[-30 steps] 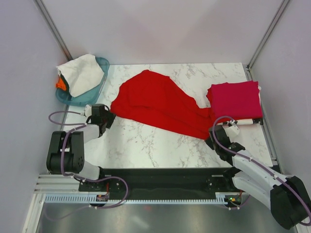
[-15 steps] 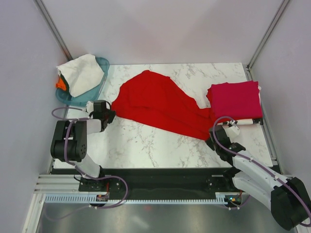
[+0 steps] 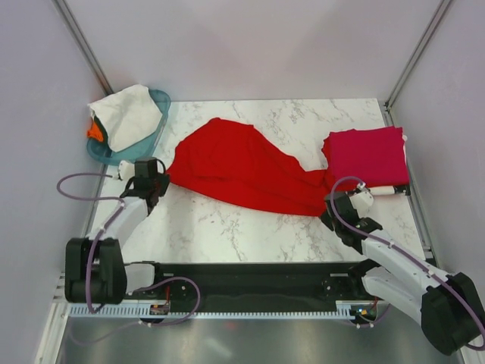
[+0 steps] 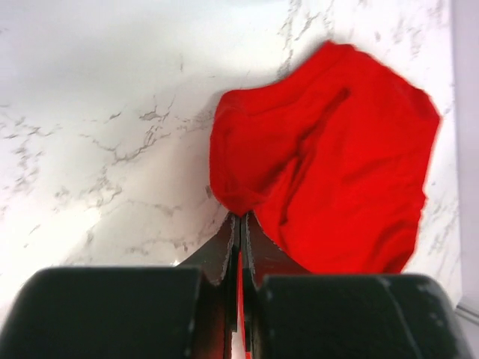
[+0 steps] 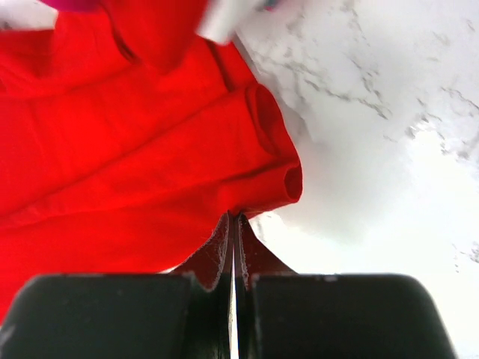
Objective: Fold and stack the t-shirts
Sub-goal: Fold the tshirt
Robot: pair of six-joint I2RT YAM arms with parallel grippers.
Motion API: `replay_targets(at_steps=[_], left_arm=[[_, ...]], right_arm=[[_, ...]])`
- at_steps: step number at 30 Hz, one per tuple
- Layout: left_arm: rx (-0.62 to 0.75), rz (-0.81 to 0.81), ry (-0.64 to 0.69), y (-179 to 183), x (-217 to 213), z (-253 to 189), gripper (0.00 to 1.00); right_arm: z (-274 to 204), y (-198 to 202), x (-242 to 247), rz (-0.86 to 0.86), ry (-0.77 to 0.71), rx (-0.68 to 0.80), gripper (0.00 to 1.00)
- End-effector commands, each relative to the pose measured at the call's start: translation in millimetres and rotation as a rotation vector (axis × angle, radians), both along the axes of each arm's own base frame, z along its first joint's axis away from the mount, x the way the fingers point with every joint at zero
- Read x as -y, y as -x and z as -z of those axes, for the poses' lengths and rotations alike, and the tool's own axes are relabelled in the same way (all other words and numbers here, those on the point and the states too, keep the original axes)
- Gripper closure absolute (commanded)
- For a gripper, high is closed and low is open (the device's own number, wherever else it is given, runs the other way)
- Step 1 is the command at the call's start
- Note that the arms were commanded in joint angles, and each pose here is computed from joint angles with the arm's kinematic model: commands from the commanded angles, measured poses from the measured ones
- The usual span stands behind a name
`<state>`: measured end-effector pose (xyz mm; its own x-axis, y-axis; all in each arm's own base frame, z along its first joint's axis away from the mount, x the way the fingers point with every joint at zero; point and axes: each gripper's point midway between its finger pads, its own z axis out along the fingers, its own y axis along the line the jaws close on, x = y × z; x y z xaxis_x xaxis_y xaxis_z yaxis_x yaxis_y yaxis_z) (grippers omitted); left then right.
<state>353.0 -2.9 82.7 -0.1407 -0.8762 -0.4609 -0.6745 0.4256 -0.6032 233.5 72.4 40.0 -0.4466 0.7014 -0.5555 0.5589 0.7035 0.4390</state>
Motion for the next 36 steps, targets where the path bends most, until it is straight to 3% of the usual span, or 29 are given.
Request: replay_targets(at_steps=[1,8,13,14,19,25,30,36], left_arm=[[-0.025,-0.087,-0.049,30.0,-18.4,-19.5,0.98],[0.123,-0.123,-0.203,39.6,-45.5,-119.0,0.98],[0.186,-0.11,-0.274,33.3,-59.1,-188.8,0.98],[0.233,-0.095,-0.289,31.2,-58.9,-220.7,0.98],[0.461,-0.08,-0.335,49.3,-56.6,-344.3,0.98],[0.673,-0.108,-0.373,91.1,-56.7,-439.4,0.98],[0.68,-0.11,-0.355,81.4,-55.9,-445.6,0.98],[0.574,-0.082,-0.278,29.1,-50.2,-406.2,0.98]], right_arm=[[-24.2,-21.2,-3.4,-0.002,0.028,0.036,1.0],[-86.5,-70.2,-24.5,-0.03,0.03,0.128,1.0],[-180.3,-107.9,-36.5,-0.033,-0.014,0.291,1.0],[-214.4,-115.0,-38.4,-0.04,-0.025,0.354,1.0],[-304.9,-116.9,-34.4,-0.067,-0.021,0.523,1.0],[-391.2,-97.2,-17.1,-0.067,0.016,0.708,1.0],[-409.5,-96.5,-6.9,-0.03,0.05,0.739,1.0],[-402.3,-122.2,-2.0,0.022,0.103,0.7,1.0]])
